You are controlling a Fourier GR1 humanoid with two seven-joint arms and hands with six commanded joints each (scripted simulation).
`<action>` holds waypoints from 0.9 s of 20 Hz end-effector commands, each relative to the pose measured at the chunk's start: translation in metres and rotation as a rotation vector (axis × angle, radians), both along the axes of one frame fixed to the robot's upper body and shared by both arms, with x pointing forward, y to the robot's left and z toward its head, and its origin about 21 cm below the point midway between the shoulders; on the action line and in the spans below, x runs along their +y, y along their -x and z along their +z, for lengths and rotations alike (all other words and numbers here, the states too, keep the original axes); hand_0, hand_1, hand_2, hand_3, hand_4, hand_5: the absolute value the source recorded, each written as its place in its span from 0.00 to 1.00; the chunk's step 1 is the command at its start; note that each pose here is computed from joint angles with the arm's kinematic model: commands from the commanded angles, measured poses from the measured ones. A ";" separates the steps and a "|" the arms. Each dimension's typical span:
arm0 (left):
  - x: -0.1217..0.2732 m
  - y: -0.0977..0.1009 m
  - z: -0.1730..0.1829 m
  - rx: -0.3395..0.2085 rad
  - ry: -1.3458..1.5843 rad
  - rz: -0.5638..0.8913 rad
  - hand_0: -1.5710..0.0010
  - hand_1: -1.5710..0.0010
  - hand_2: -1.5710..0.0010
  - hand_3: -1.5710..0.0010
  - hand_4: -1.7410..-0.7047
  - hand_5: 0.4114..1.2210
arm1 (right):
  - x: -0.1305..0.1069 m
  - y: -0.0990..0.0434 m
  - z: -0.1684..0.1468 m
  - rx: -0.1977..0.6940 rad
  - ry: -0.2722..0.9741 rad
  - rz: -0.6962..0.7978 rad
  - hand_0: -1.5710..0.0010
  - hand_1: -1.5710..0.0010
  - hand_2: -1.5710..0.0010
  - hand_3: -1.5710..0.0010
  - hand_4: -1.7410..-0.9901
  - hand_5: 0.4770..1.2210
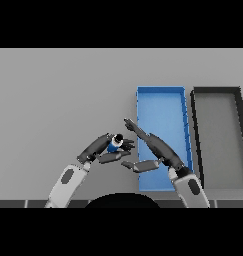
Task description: Pick up the blue pipe and place it into the blue bin.
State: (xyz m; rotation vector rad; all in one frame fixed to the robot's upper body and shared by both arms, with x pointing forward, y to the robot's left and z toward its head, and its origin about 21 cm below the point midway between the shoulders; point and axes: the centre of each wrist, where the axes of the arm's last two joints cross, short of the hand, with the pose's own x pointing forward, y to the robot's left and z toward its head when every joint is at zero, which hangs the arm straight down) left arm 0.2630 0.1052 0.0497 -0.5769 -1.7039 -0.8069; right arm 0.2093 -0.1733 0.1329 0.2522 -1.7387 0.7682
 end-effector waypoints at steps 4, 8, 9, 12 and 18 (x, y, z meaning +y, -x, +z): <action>0.002 -0.001 -0.002 0.009 -0.001 -0.013 0.00 0.00 0.00 0.00 0.26 1.00 | 0.020 -0.009 0.018 -0.037 0.028 0.093 1.00 1.00 1.00 1.00 0.72 0.05; 0.003 -0.006 -0.003 0.035 0.012 -0.035 0.00 0.00 0.00 0.00 0.26 1.00 | 0.043 -0.027 0.024 -0.014 0.051 0.154 1.00 1.00 1.00 1.00 0.72 0.05; 0.002 -0.006 -0.003 0.042 0.014 -0.045 0.00 0.00 0.00 0.00 0.27 1.00 | 0.045 -0.031 0.024 -0.011 0.062 0.164 1.00 1.00 1.00 1.00 0.71 0.05; 0.004 -0.006 -0.010 0.027 0.036 -0.050 0.00 0.00 0.00 0.00 0.27 1.00 | 0.058 -0.040 0.028 -0.002 0.061 0.204 0.98 0.93 0.92 0.97 0.69 0.05; 0.002 -0.006 -0.007 0.057 0.013 -0.027 0.00 0.00 0.01 0.22 0.07 1.00 | 0.067 -0.047 0.028 -0.010 0.049 0.250 0.31 0.30 0.30 0.43 0.27 0.17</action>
